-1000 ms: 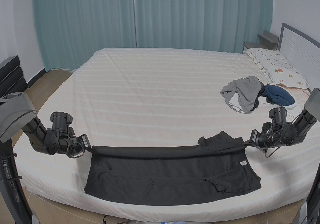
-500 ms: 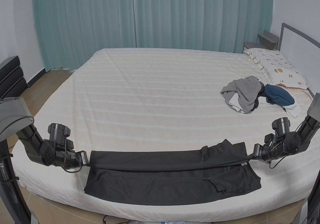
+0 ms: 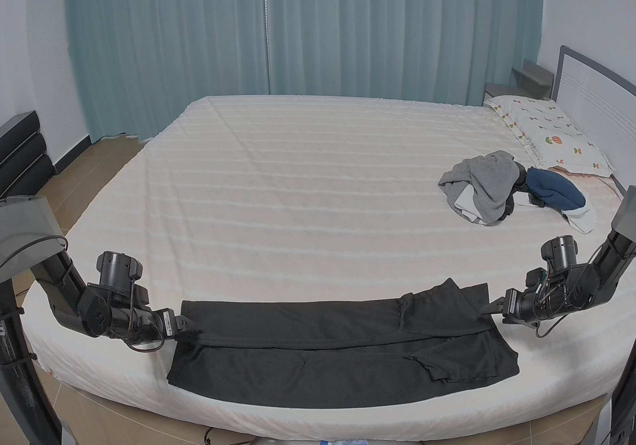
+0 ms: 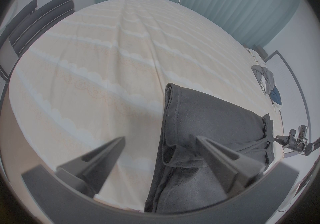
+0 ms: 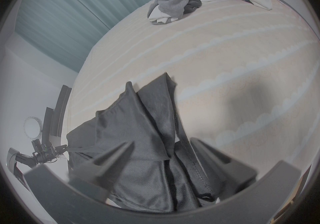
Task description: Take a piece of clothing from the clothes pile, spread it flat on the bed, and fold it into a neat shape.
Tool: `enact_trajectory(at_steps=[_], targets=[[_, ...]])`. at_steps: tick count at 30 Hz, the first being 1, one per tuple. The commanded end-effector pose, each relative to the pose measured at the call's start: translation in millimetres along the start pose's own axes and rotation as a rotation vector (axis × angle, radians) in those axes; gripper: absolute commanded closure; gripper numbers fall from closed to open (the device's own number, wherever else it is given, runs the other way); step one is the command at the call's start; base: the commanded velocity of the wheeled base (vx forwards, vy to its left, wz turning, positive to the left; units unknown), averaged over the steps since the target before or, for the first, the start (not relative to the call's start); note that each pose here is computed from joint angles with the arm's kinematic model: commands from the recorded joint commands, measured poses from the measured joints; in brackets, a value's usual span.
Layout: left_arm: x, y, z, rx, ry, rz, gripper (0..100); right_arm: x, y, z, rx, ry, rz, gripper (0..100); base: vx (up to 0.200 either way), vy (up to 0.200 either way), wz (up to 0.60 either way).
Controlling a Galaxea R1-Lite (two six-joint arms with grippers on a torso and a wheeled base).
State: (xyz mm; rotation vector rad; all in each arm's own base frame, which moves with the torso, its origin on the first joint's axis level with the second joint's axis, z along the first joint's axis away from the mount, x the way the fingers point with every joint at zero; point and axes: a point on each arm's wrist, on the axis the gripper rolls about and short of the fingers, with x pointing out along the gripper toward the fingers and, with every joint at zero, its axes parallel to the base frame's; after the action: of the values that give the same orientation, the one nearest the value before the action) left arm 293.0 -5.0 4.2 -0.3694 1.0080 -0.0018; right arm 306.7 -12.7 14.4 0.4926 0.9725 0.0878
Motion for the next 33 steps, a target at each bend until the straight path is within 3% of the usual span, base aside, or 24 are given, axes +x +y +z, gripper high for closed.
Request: enact_trajectory(at_steps=[1, 4, 8, 17, 22, 29, 30, 33], targets=[[-9.9, -1.9, 7.0, -0.006, -0.042, -0.014, 0, -11.8, 6.7, 9.6, 0.021, -0.05, 0.033, 0, 0.0, 0.0, 0.0], [-15.9, -2.2, 14.9, -0.05, -0.078, -0.024, 0, -15.8, 10.6, 18.4, 0.081, -0.082, 0.051, 0, 0.0, 0.0, 0.0], [-14.7, -8.3, 33.7, -0.179, -0.134, -0.059, 0, -12.0, 15.0, 26.9, 0.162, -0.097, 0.07, 0, 0.0, 0.0, 0.0], [23.2, -10.4, 50.5, -0.333, -0.117, -0.071, 0, 13.6, 10.3, 33.7, 0.326, -0.073, 0.066, 0, 0.0, 0.0, 0.0], [35.2, -10.9, 46.4, -0.344, -0.092, -0.066, 0, 23.6, 4.4, 33.0, 0.411, -0.072, 0.077, 0, 0.0, 0.0, 0.0], [42.4, -20.6, 39.5, -0.317, -0.065, -0.073, 0, 24.1, 0.1, 31.5, 0.413, -0.102, 0.089, 0, 0.0, 0.0, 0.0], [42.4, -20.7, 39.9, -0.318, -0.066, -0.074, 100, 23.2, 0.1, 30.7, 0.412, -0.101, 0.088, 0, 0.0, 0.0, 0.0], [42.7, -20.7, 41.5, -0.32, -0.071, -0.075, 100, 25.1, -0.2, 30.0, 0.411, -0.096, 0.086, 0, 0.0, 0.0, 0.0]])
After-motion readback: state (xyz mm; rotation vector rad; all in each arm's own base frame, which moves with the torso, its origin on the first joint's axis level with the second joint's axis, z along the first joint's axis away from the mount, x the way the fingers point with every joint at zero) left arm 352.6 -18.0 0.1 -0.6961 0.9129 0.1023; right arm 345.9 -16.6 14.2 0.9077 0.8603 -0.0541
